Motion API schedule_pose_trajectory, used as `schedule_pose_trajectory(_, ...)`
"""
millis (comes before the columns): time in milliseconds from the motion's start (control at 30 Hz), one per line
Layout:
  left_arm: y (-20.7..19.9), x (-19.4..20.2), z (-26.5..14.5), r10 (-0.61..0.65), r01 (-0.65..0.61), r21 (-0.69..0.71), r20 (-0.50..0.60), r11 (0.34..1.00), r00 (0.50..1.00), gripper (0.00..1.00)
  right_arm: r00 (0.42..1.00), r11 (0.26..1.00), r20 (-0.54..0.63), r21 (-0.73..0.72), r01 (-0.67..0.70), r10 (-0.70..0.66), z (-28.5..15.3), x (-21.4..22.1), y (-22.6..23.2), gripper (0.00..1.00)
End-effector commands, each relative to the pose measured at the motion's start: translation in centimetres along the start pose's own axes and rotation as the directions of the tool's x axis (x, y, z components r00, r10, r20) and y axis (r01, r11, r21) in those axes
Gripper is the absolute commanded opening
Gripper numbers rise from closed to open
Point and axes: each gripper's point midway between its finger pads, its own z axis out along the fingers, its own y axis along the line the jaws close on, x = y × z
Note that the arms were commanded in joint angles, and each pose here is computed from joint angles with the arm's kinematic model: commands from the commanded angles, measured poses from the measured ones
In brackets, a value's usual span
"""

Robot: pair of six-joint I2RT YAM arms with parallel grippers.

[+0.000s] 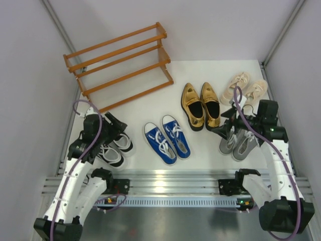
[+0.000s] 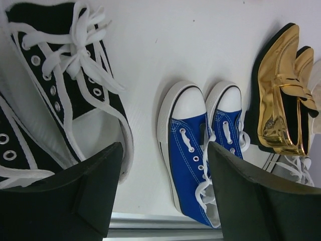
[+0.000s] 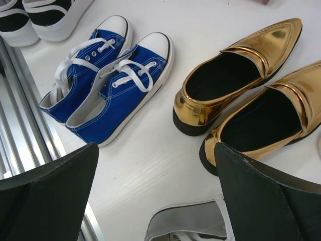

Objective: Place and organize the shoes onto the shoe shelf
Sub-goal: Pick up the shoe at the center of the board.

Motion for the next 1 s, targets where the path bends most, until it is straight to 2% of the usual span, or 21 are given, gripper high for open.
schedule_pose_trajectory(0,0.0,2.3,0.7,-0.080,0.080,0.002,-0.112,0.997,0.991,0.72,0.995,0.995,0.032,-0.032,0.094,-0.093,0.0,-1.0,0.7,0.99)
schedule_pose_trajectory(67,0.9,3.4,1.4,-0.105,0.101,-0.035,-0.144,0.994,0.984,0.70,0.995,0.994,0.027,-0.040,0.101,-0.100,0.0,-0.9,0.9,0.99)
schedule_pose_trajectory(200,2.4,4.1,2.2,-0.117,0.104,-0.095,-0.139,0.990,0.983,0.68,0.995,0.994,0.023,-0.049,0.100,-0.099,0.2,-0.7,1.1,0.99)
schedule_pose_trajectory(333,3.6,4.2,3.7,-0.055,0.040,-0.175,-0.080,0.984,0.995,0.68,0.995,0.994,0.020,-0.049,0.098,-0.097,0.3,-0.6,1.0,0.99)
schedule_pose_trajectory(433,2.7,5.4,4.6,0.008,-0.023,-0.193,-0.077,0.981,0.997,0.68,0.995,0.994,0.016,-0.049,0.094,-0.094,0.3,-0.3,1.0,0.99)
schedule_pose_trajectory(467,3.2,4.5,4.9,0.032,-0.034,-0.235,-0.015,0.971,0.999,0.68,0.996,0.995,0.014,-0.050,0.092,-0.091,0.4,-0.2,1.0,0.99)
schedule_pose_trajectory(600,3.9,5.5,6.2,0.072,-0.072,-0.275,-0.008,0.959,0.997,0.67,0.995,0.995,0.011,-0.045,0.095,-0.094,0.3,-0.1,0.9,0.99)
schedule_pose_trajectory(767,4.3,6.1,7.4,0.118,-0.111,-0.283,0.010,0.953,0.993,0.54,0.995,0.995,0.008,-0.043,0.095,-0.095,0.4,0.1,0.8,1.00)
schedule_pose_trajectory(933,3.2,5.9,7.6,0.202,-0.187,-0.228,0.042,0.955,0.979,0.33,0.996,0.995,0.004,-0.040,0.094,-0.094,0.4,0.1,0.8,0.99)
schedule_pose_trajectory(967,3.0,5.9,7.5,0.214,-0.199,-0.222,0.046,0.954,0.976,0.24,0.995,0.995,0.004,-0.039,0.095,-0.095,0.4,0.1,0.7,0.99)
